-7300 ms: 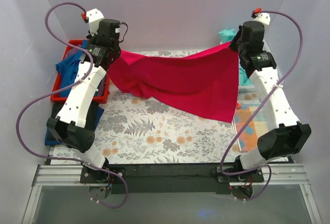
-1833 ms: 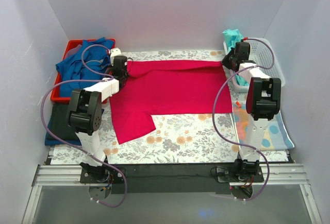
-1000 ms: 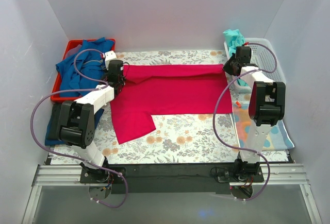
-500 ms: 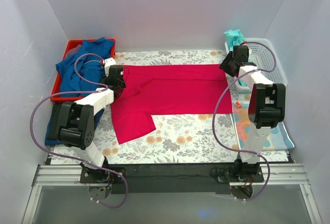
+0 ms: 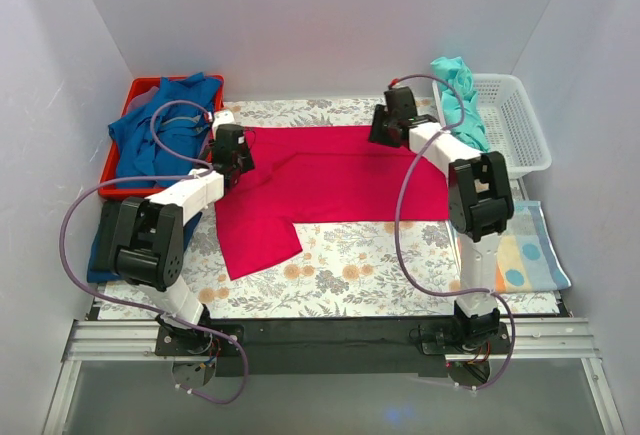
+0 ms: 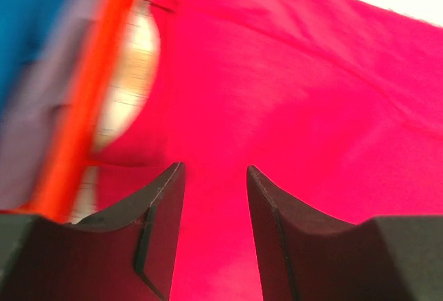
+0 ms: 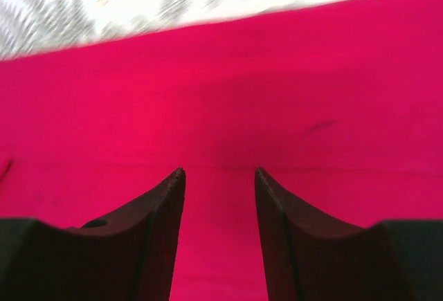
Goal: Fold and stack the t-shirts
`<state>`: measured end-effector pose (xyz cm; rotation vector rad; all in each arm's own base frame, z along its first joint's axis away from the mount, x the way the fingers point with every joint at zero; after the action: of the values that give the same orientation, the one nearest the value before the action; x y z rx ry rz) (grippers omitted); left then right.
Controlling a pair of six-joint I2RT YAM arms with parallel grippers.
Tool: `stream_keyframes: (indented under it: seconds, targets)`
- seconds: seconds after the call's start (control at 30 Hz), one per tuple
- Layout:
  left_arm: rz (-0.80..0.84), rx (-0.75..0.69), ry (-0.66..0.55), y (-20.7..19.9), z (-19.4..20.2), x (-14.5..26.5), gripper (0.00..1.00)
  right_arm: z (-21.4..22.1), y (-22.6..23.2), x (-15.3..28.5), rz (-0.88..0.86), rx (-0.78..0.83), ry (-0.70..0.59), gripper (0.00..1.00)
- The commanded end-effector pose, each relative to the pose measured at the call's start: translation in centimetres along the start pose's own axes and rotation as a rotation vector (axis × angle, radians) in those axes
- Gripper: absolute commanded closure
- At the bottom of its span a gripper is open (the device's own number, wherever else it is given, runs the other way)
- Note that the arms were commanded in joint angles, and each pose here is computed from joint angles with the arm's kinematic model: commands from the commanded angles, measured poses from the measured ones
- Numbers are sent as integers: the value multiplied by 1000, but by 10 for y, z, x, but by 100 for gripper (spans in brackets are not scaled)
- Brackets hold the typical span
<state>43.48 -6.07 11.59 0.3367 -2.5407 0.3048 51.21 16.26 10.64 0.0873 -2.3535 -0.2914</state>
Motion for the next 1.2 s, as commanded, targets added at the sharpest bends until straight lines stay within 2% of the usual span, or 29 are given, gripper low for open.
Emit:
stream_keyframes:
  seconds: [0.0,0.13,0.37,0.63,1.17]
  targets:
    - [219,-27,14,-57,-1,23,61,21,53,-12,-152,42,80,50]
    - [296,-50,45,-82,17,30,63,32,79,-16,-240,74,116,51]
    - [342,-38,81,-90,36,24,64,39,83,-19,-263,99,141,51]
    - [297,-49,114,-83,55,12,65,43,76,-16,-241,109,146,51]
    - [167,-61,32,-77,46,-21,65,44,63,-18,-227,95,155,52]
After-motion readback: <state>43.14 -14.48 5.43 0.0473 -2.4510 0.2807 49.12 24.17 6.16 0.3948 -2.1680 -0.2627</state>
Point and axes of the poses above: each gripper's point midway between its finger pads, its own x axis back along the fingers, its own y axis along the line the jaws close on, z = x × y, the point moved 2 cm from there along x, back along the fingers, and after that the axes turned 3 degrees about x, right-handed, at the moved point
